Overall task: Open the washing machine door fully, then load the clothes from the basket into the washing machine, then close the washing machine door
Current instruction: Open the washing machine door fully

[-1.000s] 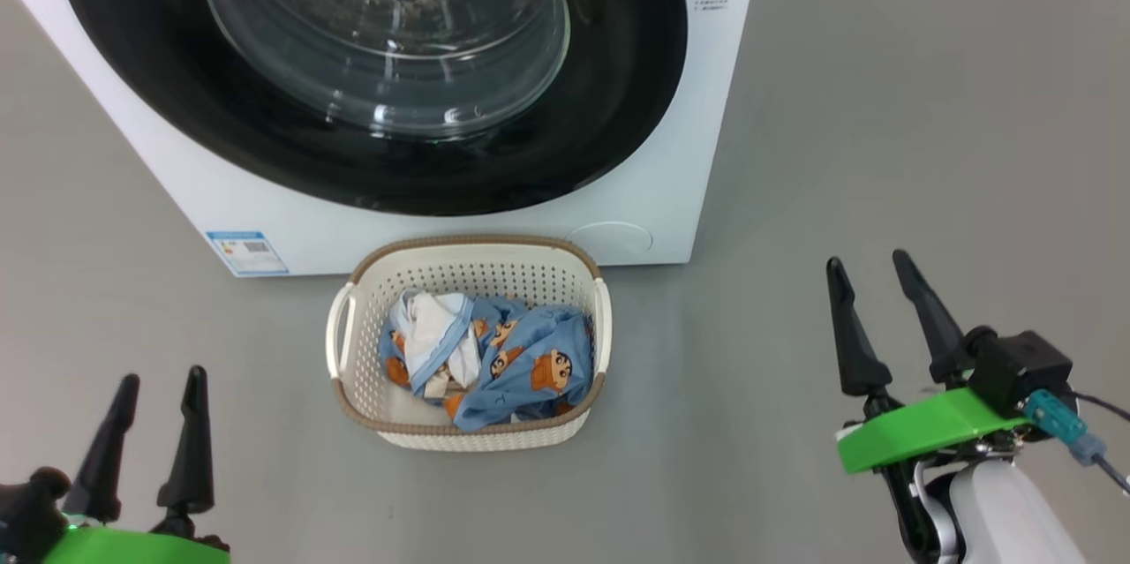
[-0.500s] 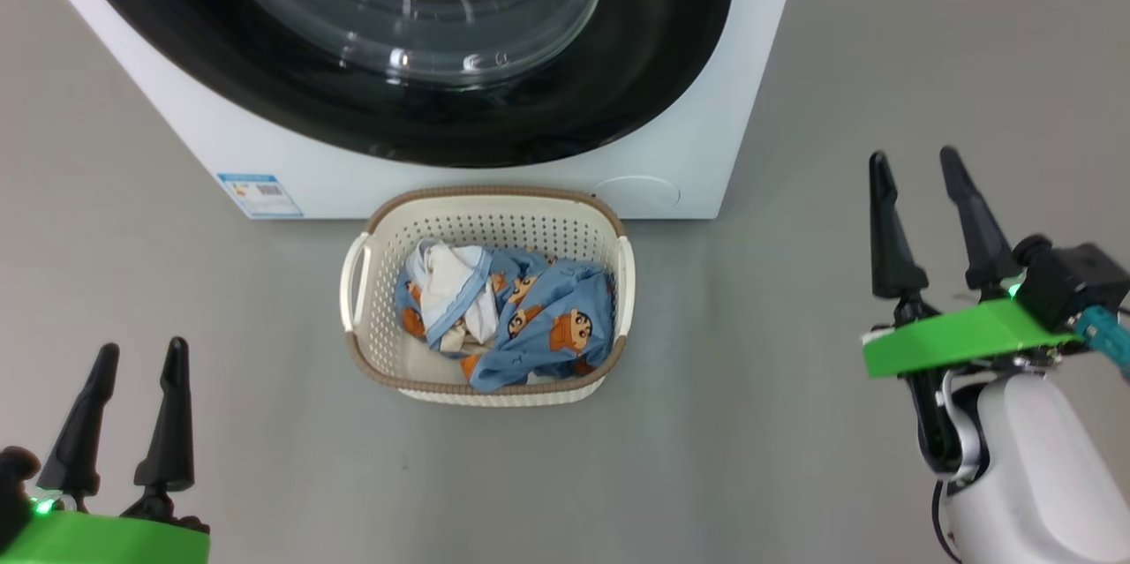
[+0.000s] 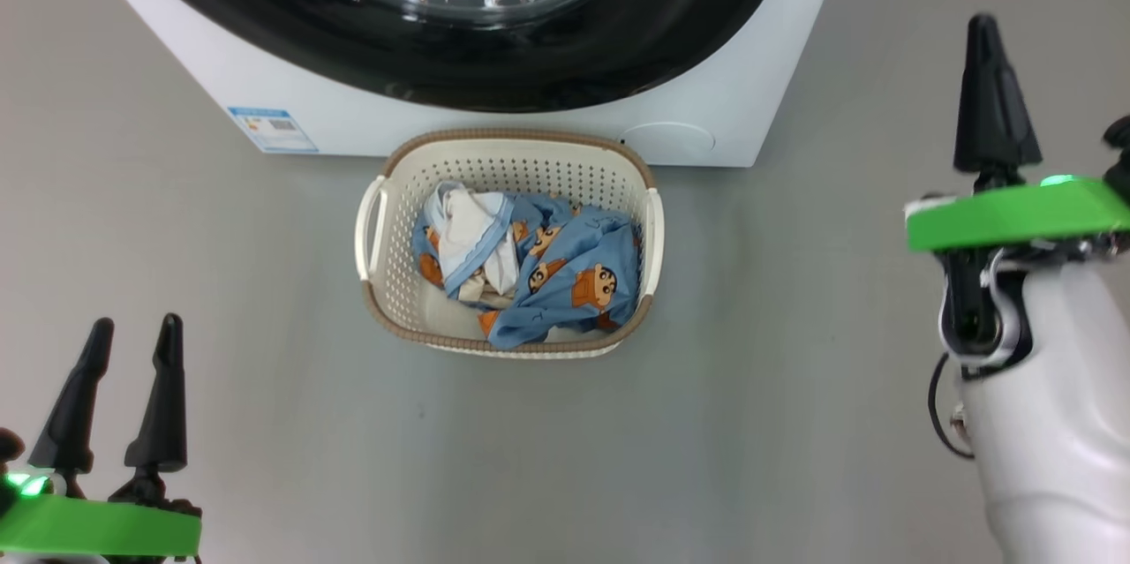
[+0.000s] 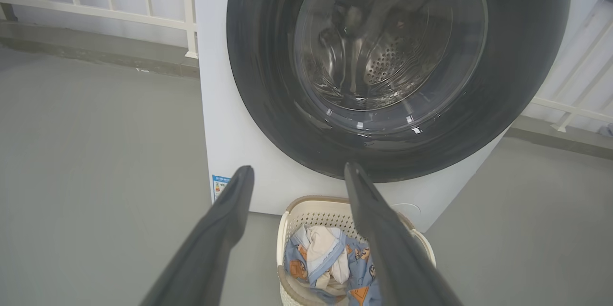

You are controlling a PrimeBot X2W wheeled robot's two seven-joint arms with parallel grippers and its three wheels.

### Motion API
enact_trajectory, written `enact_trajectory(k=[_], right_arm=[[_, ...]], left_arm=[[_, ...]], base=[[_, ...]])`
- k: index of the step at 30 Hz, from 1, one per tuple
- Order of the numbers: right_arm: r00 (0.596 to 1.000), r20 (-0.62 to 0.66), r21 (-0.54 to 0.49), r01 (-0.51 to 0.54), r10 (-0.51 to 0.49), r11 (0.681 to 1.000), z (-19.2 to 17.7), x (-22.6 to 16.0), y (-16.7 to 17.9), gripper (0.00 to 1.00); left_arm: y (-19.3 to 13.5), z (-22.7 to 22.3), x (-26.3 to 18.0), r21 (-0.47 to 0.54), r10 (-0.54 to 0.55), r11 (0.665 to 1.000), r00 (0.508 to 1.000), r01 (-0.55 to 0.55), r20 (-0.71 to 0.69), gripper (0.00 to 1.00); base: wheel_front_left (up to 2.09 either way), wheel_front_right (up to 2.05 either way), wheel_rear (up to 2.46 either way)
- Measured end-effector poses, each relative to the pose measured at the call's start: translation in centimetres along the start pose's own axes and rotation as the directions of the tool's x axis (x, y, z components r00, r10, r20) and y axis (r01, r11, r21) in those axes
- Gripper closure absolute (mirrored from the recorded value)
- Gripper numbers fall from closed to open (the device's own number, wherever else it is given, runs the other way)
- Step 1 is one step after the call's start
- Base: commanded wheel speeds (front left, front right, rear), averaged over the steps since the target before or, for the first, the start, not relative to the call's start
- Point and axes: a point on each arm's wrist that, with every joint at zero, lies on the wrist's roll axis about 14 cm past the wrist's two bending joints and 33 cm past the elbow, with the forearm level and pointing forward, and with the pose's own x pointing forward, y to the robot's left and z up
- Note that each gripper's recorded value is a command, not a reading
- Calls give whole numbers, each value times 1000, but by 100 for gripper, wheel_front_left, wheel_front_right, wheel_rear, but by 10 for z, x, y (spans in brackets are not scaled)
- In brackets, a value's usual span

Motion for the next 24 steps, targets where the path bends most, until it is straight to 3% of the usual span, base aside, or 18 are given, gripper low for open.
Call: enact_trajectory(k=[10,24], right_arm=[[999,34,268,-3,-6,963,10,48,12,100],[994,-104,552,36,26,833,-4,99,16,100]], left_arm=[[3,-2,2,-5,10,1000,1000,-10,-8,0],[13,-9,8,-16,30,999,999,-31,-34,0]], base=[[0,0,0],[0,0,0]])
